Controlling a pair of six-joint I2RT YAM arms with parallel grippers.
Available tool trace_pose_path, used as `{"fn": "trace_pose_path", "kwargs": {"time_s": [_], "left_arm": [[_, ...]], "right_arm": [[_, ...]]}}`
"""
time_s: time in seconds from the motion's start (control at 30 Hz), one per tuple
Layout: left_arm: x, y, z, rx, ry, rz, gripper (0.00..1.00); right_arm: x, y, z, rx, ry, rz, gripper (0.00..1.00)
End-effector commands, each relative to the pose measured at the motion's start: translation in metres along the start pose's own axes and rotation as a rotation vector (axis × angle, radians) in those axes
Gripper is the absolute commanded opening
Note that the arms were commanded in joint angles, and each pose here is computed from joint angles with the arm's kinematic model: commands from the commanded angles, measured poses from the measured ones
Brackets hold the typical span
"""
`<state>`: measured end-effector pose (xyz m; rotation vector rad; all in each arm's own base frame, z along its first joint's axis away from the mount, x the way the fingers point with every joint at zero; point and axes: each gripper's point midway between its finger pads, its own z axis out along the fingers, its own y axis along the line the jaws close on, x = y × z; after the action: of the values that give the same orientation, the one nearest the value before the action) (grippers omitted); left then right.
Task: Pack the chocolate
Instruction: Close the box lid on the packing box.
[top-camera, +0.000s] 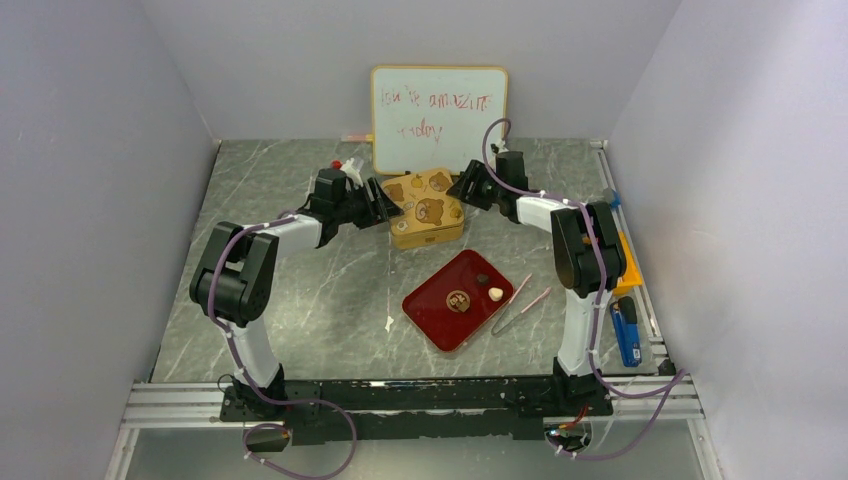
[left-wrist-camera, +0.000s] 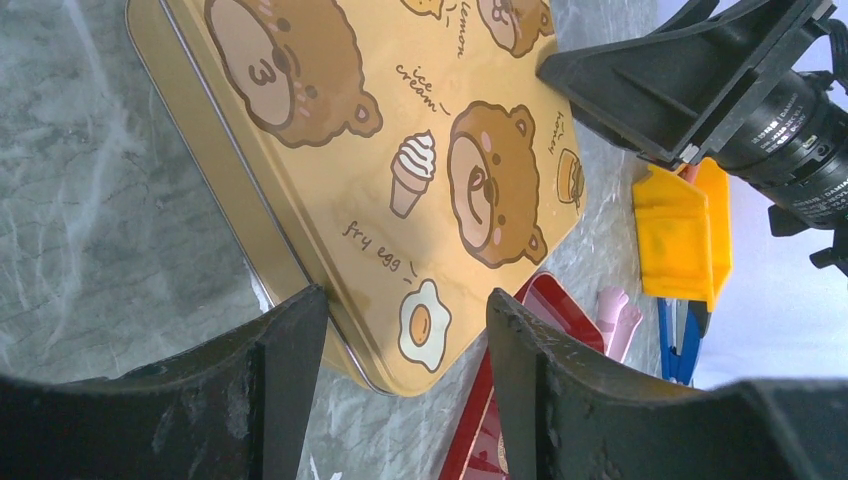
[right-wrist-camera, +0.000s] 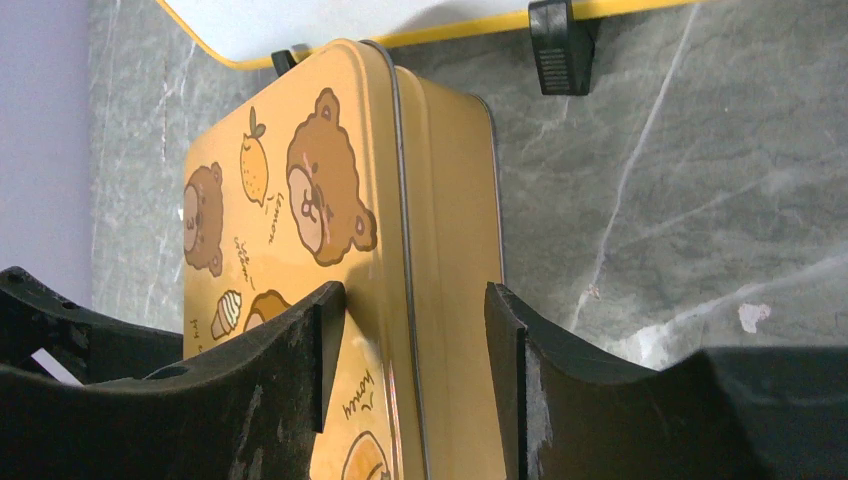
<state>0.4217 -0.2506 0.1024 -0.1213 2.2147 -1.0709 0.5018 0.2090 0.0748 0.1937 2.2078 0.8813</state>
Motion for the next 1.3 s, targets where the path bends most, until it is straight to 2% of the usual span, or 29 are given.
{"fn": "trace_pose_path", "kwargs": {"time_s": [0.0, 0.9, 1.27], "left_arm": [[0.002, -0.006, 0.002, 0.033, -0.007, -0.004, 0.64], [0.016, 0.003, 0.002, 0.028, 0.031, -0.013, 0.64], [0.026, 0.022, 0.005, -0.058, 0.07, -0.045, 0.64]], "right_arm": [[-0.009, 0.011, -0.014, -0.004, -0.024, -0.04, 0.57], [0.048, -0.008, -0.03, 0.117, 0.095, -0.032, 0.57], [0.072, -0.012, -0.038, 0.167, 0.15, -0.044, 0.57]]}}
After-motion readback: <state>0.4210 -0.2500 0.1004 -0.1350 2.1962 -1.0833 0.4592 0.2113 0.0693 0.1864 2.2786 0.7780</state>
